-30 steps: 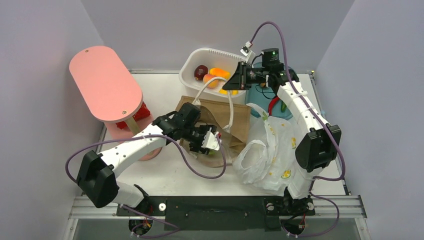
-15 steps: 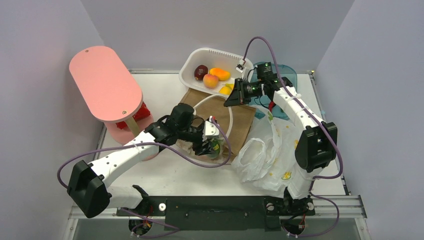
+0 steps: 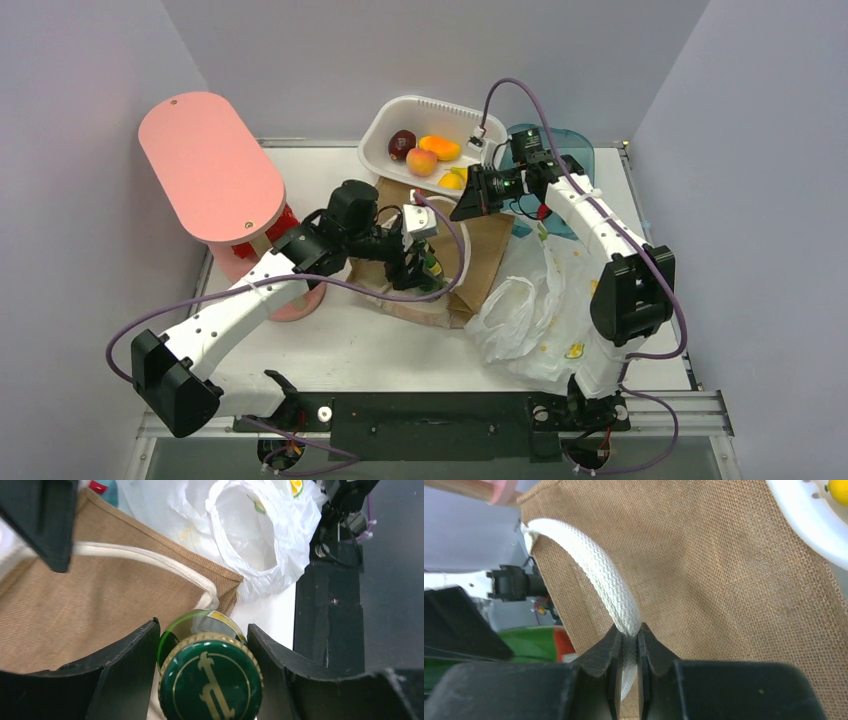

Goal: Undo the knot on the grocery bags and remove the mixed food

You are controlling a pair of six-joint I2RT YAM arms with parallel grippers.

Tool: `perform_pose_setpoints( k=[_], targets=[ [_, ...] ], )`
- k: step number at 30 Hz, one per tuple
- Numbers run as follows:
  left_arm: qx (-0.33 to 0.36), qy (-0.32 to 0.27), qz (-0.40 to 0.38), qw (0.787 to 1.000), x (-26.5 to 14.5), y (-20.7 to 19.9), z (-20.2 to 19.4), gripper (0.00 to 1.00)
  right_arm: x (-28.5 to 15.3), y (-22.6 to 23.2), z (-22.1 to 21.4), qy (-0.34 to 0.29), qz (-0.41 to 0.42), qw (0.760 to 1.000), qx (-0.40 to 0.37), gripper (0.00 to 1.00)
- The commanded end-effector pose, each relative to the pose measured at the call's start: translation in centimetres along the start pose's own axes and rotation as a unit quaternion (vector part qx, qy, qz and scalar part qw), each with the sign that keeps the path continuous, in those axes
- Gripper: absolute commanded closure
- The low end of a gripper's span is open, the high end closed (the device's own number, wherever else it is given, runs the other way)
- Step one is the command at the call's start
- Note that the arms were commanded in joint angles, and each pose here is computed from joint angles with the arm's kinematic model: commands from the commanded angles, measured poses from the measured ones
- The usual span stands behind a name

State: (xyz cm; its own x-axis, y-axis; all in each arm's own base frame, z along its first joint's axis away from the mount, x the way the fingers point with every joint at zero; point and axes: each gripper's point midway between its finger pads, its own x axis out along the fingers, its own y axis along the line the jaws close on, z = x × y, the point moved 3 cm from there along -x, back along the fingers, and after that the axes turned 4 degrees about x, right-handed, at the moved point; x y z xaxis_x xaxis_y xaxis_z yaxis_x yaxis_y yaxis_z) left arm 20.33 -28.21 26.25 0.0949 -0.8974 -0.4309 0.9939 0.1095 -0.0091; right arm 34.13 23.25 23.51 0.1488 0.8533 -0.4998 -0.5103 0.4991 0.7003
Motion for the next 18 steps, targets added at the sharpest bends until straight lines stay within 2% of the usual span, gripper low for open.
perform_pose_setpoints(
  k=[1, 3, 6, 8, 10, 13, 15, 16, 17, 18],
  targets=[
    [0.037, -0.111, 0.022, 0.993, -3.9, -0.3, 7.7, 1.00, -1.0, 1.9, -1.3, 0.012, -0.005, 0.996, -0.090, 0.98],
    [0.026, -0.123, 0.031, 0.992, -4.6, 0.0, 8.4, 1.00, -1.1, 2.0, -2.2, 0.022, -0.007, 0.992, -0.121, 0.89],
    [-0.004, -0.130, 0.038, 0.991, -5.0, 0.8, 9.0, 1.00, -1.5, 2.7, -2.4, 0.018, 0.000, 0.985, -0.170, 0.59],
    [-0.019, -0.132, 0.043, 0.990, -5.3, 1.4, 9.3, 1.00, -2.1, 3.5, -2.2, 0.007, 0.006, 0.979, -0.203, 0.46],
    [-0.032, -0.139, 0.053, 0.988, -5.6, 2.1, 9.6, 1.00, -3.0, 4.5, -1.8, -0.013, 0.013, 0.970, -0.241, 0.37],
    [-0.057, -0.152, 0.067, 0.984, -6.1, 3.0, 10.3, 1.00, -4.6, 6.0, -1.5, -0.059, 0.014, 0.951, -0.303, 0.28],
    [-0.067, -0.159, 0.075, 0.982, -6.3, 3.4, 10.9, 1.00, -5.4, 6.7, -1.5, -0.092, 0.011, 0.937, -0.338, 0.22],
    [-0.070, -0.162, 0.079, 0.981, -6.4, 3.7, 11.1, 1.00, -6.3, 8.0, -0.9, -0.126, 0.013, 0.922, -0.366, 0.19],
    [-0.072, -0.167, 0.081, 0.980, -6.6, 3.7, 11.6, 1.00, -5.9, 7.5, -1.8, -0.128, 0.016, 0.927, -0.352, 0.17],
    [-0.076, -0.166, 0.082, 0.980, -6.5, 4.0, 11.7, 1.00, -6.7, 9.0, -1.1, -0.163, 0.020, 0.908, -0.384, 0.15]
  ],
)
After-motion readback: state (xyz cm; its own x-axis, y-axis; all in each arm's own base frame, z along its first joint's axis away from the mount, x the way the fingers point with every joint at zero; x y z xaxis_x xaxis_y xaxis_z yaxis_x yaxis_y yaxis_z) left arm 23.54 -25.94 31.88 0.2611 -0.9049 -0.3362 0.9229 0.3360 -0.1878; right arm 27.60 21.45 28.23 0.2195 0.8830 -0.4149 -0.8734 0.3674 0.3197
